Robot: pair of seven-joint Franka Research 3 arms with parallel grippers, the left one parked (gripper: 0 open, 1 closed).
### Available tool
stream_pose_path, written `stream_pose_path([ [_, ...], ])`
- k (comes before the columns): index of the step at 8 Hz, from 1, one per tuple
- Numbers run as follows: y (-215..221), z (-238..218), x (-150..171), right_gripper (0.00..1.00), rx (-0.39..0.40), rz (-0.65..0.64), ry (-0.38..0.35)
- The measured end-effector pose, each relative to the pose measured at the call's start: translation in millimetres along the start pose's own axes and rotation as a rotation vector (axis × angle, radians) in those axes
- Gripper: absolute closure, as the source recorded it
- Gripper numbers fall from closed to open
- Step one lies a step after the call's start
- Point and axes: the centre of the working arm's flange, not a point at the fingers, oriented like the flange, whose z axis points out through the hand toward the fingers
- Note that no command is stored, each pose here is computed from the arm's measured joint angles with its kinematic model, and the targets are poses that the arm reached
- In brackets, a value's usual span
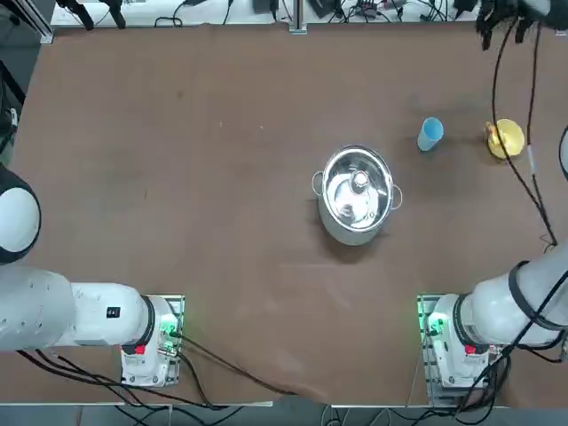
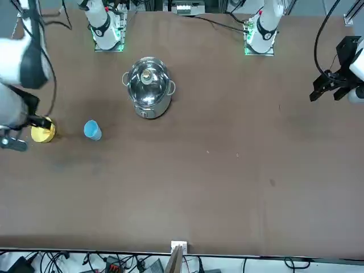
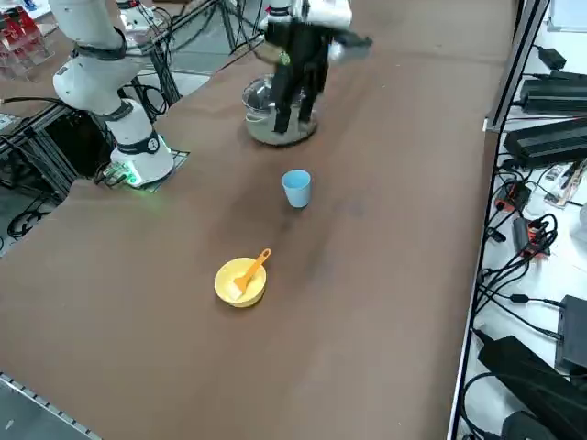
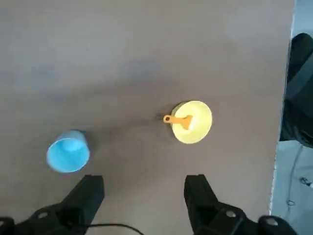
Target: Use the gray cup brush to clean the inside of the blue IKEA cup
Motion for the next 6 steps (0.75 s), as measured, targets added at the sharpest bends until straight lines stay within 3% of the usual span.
stream_pose_path([
  [4, 5, -56, -28, 0.00, 0.260, 0.003, -0.001],
  [6, 14, -81, -44, 0.00, 0.317, 0.012, 0.033],
])
